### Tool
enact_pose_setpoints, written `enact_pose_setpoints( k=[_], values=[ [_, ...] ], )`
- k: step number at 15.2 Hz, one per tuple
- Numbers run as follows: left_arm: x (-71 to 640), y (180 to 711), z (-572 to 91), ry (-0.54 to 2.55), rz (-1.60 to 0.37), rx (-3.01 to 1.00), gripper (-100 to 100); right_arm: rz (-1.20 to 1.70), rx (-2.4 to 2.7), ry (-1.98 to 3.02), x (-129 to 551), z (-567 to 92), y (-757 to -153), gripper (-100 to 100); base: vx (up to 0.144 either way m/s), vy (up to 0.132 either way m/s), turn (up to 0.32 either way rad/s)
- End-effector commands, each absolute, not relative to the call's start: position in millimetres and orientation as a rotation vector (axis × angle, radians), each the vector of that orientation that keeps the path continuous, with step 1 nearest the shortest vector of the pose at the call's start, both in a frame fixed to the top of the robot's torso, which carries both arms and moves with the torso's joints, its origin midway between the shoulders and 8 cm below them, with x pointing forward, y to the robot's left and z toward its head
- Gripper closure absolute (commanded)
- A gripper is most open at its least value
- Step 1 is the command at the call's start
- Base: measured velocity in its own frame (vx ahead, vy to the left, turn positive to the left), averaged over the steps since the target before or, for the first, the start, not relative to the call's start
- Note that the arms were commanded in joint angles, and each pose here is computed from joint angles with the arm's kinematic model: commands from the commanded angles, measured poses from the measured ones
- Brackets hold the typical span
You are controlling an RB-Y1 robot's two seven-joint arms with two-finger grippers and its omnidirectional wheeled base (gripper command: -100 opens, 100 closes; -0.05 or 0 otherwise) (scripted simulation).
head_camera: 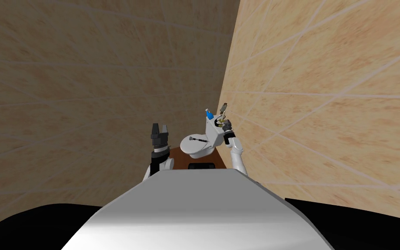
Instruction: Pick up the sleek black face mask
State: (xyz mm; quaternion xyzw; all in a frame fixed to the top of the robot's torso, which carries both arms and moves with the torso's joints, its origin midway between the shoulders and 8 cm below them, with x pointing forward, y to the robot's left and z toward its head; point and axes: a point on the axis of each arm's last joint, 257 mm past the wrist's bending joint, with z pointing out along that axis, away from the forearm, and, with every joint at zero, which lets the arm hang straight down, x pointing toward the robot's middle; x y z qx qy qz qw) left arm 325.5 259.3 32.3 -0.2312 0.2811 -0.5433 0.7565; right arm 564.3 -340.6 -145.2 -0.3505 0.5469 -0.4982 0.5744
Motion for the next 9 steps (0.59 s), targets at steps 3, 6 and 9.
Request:
enact_pose_setpoints(
  k=[3,6,9],
  values=[
    [325.5,259.3,32.3,0.613,-1.185,-0.504,0,-1.177,-0.815,1.286,578.8,-137.5,-346.2,-100,0.005,-0.011,0.054],
    [325.5,259.3,32.3,0.613,-1.184,-0.504,0,-1.183,-0.812,1.288,584.9,-133.7,-349.0,-100,0.001,-0.009,0.028],
    [325.5,259.3,32.3,0.613,-1.184,-0.504,0,-1.180,-0.814,1.289,583.9,-136.2,-348.2,100,-0.002,0.001,0.004]
  ],
)
